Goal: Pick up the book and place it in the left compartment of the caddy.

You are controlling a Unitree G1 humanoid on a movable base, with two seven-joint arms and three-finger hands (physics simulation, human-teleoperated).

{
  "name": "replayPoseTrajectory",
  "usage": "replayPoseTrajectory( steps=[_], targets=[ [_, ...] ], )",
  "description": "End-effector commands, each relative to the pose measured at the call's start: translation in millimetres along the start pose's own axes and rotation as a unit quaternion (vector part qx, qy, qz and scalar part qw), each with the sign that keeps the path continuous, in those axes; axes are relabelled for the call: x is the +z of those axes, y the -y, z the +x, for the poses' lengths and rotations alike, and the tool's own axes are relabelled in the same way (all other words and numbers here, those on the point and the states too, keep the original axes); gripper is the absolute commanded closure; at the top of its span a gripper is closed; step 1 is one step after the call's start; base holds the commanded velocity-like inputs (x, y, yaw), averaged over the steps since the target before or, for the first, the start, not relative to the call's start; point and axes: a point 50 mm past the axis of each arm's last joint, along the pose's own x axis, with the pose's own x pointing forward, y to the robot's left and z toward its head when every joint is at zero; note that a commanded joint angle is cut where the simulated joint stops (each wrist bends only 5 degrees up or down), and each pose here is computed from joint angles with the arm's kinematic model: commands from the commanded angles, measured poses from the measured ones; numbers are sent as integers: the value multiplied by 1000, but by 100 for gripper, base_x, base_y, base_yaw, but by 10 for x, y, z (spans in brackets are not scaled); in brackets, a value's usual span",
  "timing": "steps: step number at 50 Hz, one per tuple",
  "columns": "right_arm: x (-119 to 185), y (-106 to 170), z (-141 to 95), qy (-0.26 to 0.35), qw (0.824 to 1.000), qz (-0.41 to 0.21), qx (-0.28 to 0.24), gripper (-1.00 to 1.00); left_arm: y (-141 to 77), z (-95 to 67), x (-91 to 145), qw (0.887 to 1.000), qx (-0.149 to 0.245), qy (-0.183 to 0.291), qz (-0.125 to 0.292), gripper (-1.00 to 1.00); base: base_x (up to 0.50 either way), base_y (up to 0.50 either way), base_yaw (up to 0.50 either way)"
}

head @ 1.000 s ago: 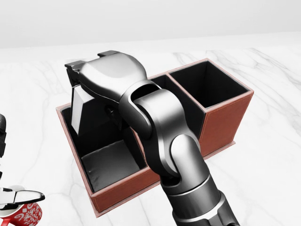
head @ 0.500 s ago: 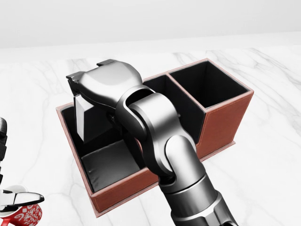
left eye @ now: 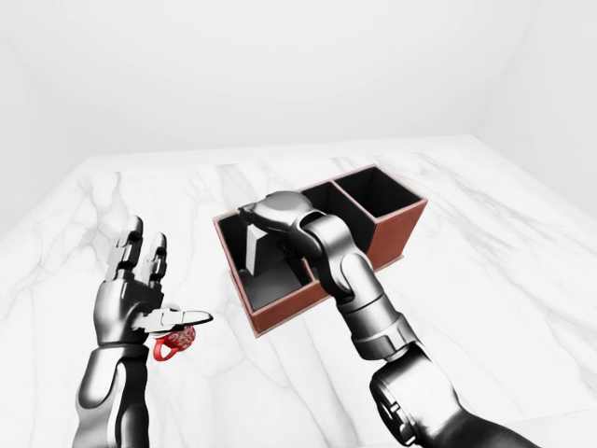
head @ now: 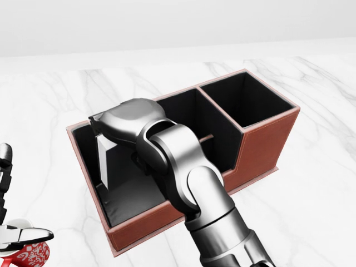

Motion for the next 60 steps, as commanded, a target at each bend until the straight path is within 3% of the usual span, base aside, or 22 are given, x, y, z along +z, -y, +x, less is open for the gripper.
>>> replayPoseTrajectory(
  steps=[1, 24, 48, 60],
  targets=[
    [-19, -139, 81, -2, 999, 14, 36, 100, -20, -6, -34, 1000, 3, -7, -3, -100, 0, 0, 0],
    [-54, -439, 239, -12, 993, 32, 115, 100, -66, -8, -109, 1000, 8, -23, -9, -100, 0, 0, 0],
    [-46, -468, 348, -8, 998, 56, 29, 100, -67, 8, -185, 999, 6, -38, -14, -100, 0, 0, 0],
    [-24, -699, 376, -13, 997, 65, 36, 100, -73, -16, -217, 999, 5, -44, -19, -100, 0, 0, 0]
  ],
)
